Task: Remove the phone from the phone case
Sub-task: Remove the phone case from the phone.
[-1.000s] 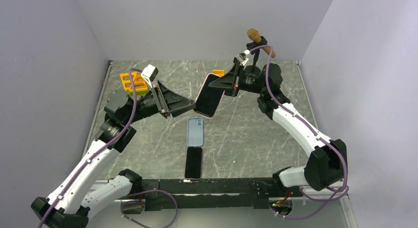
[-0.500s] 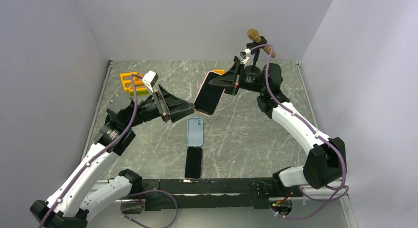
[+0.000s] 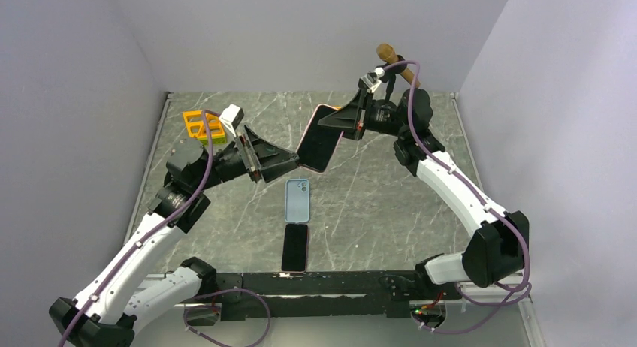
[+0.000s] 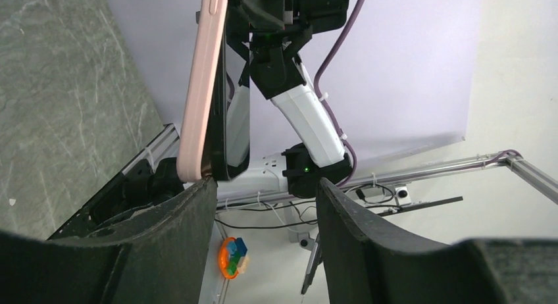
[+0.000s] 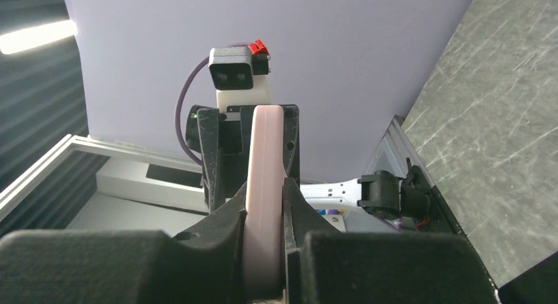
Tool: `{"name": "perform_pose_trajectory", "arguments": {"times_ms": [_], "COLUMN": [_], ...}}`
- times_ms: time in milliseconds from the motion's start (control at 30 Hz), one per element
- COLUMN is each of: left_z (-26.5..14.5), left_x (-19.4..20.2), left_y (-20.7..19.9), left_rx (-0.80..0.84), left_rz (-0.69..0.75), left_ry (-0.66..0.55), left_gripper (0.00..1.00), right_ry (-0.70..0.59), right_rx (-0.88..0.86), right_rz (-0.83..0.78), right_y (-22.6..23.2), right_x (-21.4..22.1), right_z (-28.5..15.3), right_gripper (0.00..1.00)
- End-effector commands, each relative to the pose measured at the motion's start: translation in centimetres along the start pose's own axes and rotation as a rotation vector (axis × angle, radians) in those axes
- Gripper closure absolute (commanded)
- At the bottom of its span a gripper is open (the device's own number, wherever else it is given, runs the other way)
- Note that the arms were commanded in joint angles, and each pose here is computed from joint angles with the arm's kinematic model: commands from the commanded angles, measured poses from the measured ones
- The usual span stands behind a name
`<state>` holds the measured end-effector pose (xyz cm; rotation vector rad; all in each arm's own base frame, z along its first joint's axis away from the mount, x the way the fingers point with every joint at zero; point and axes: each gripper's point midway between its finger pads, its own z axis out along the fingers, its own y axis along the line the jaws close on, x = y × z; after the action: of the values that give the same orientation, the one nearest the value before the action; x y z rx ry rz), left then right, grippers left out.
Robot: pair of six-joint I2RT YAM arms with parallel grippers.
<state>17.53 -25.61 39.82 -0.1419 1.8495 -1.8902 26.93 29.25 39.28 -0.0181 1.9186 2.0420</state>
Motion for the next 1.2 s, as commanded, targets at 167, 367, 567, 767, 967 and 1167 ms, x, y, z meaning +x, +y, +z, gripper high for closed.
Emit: {"name": "perform_pose_trajectory", "arguments": {"times_ms": [167, 367, 567, 767, 967, 1167], "left_z": [0.6, 1.3, 2.5, 2.8, 2.3, 2.2], "left_x": [-0.7, -0.9, -0.8, -2.0, -2.8, -3.4], "left_y": [-2.6, -2.6, -2.8, -2.1, -2.2, -3.0], "left_rx": [0.109, 0.129, 0.147, 0.125, 0.124, 0.161], "left_rz": [-0.003, -0.005, 0.029, -0.015, -0.061, -0.086], "left_ry": [-0.025, -0.011, 0.041, -0.037, -0.106, -0.136], "left_gripper": [0.43, 0.43, 0.72, 1.00, 1.00, 1.00], "right_ry": [0.066, 0.118, 0.204, 0.122, 0.043, 0.023], "right_rx": [0.002, -0.023, -0.062, -0.040, -0.074, -0.058], "right_rz": [-0.159, -0.145, -0.142, -0.152, -0.159, -0.172], "right_y": [3.0, 3.2, 3.2, 2.5, 2.3, 0.8], "right_x": [2.1, 3.1, 4.3, 4.1, 4.8, 6.4], "right_z": [1.3, 1.7, 1.4, 0.3, -1.0, -2.3], "right_gripper": [1.00, 1.00, 1.00, 0.63, 0.31, 0.24]}}
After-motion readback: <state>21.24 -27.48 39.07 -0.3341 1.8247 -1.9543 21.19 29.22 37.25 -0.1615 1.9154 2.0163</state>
